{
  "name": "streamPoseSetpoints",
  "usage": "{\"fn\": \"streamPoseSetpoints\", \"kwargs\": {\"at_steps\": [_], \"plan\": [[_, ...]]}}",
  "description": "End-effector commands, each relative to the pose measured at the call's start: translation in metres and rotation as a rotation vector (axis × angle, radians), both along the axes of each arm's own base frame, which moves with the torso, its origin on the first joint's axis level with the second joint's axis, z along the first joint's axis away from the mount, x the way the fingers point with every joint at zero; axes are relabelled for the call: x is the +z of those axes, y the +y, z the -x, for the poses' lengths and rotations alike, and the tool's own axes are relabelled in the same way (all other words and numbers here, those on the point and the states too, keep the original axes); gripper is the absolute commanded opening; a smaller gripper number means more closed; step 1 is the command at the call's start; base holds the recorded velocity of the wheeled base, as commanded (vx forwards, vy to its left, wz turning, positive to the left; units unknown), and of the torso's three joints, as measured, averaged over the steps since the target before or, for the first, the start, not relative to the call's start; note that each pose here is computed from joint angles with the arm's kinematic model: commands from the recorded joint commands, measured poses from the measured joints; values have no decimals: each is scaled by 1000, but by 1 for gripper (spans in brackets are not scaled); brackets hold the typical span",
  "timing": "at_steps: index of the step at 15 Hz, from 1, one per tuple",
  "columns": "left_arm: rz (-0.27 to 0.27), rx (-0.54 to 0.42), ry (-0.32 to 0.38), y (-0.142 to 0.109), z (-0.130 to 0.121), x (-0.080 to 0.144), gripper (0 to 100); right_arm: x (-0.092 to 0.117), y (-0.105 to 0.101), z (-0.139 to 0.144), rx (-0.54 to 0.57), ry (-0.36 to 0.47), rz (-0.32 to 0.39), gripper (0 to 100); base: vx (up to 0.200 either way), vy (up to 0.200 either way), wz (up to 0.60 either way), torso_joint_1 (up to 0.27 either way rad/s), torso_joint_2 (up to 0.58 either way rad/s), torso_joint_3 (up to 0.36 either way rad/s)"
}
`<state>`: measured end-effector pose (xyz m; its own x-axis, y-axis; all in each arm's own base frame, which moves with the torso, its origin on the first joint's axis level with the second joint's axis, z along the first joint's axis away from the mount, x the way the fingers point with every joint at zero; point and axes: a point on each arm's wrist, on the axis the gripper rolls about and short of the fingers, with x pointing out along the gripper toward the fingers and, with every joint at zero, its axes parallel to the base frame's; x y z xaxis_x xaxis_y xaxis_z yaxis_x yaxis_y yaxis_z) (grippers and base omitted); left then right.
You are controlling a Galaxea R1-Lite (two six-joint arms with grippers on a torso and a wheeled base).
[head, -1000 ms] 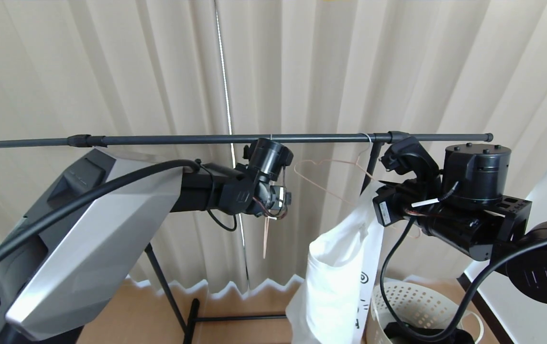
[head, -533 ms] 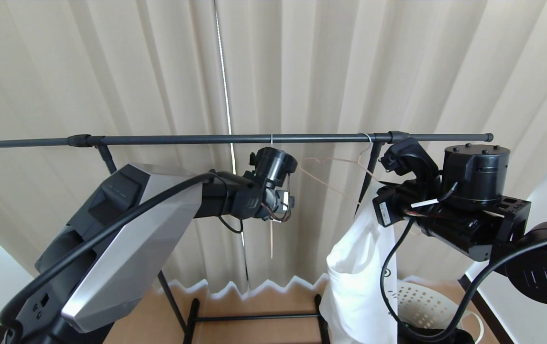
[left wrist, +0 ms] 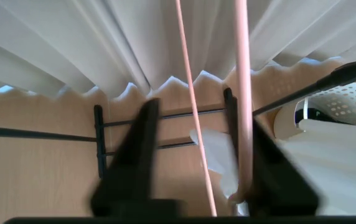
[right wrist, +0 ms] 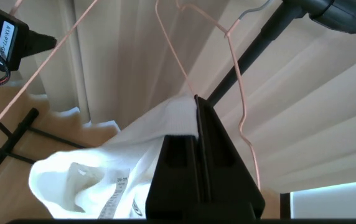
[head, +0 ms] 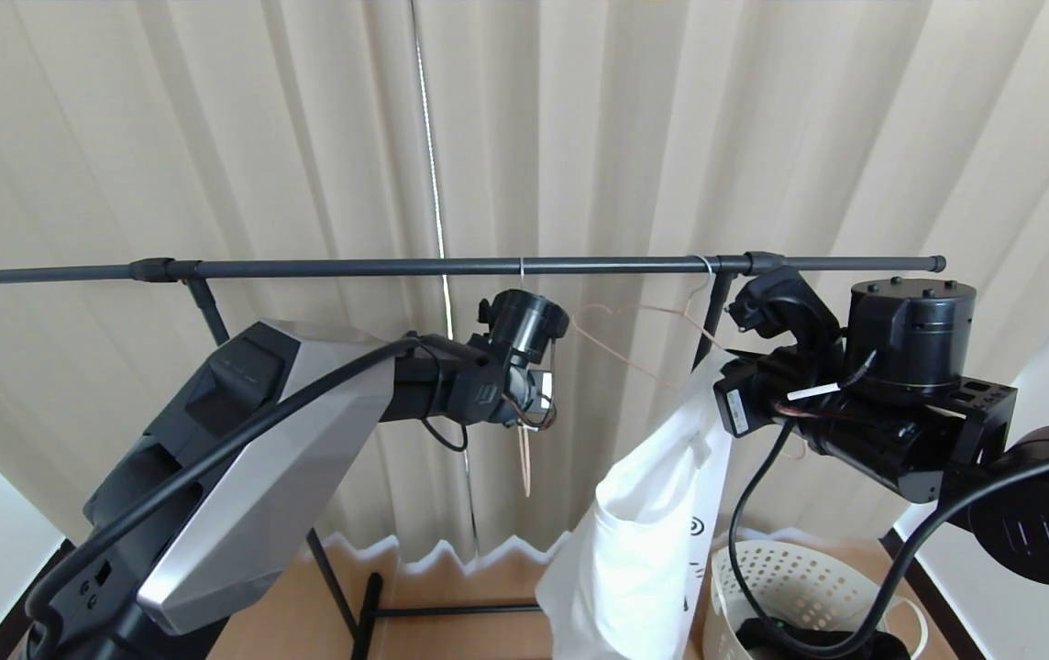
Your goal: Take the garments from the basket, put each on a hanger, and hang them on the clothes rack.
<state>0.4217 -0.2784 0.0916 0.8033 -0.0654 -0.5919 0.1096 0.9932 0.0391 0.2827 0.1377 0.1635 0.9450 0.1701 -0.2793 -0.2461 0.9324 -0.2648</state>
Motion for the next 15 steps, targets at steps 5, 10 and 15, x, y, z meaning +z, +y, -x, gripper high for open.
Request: {"fn": "streamPoseSetpoints", "kwargs": {"at_steps": [5,10,15], "plan": [[13,1,-21,1,3,13,0,0,2,1,6,1,1,0,0,0,0,0,0,0],[29,-2,-45,2,6,28,0,0,2,1,6,1,1,0,0,0,0,0,0,0],[37,2,-64,5,13,43,0,-1,2,1,5,2,2,0,0,0,0,0,0,0]]}}
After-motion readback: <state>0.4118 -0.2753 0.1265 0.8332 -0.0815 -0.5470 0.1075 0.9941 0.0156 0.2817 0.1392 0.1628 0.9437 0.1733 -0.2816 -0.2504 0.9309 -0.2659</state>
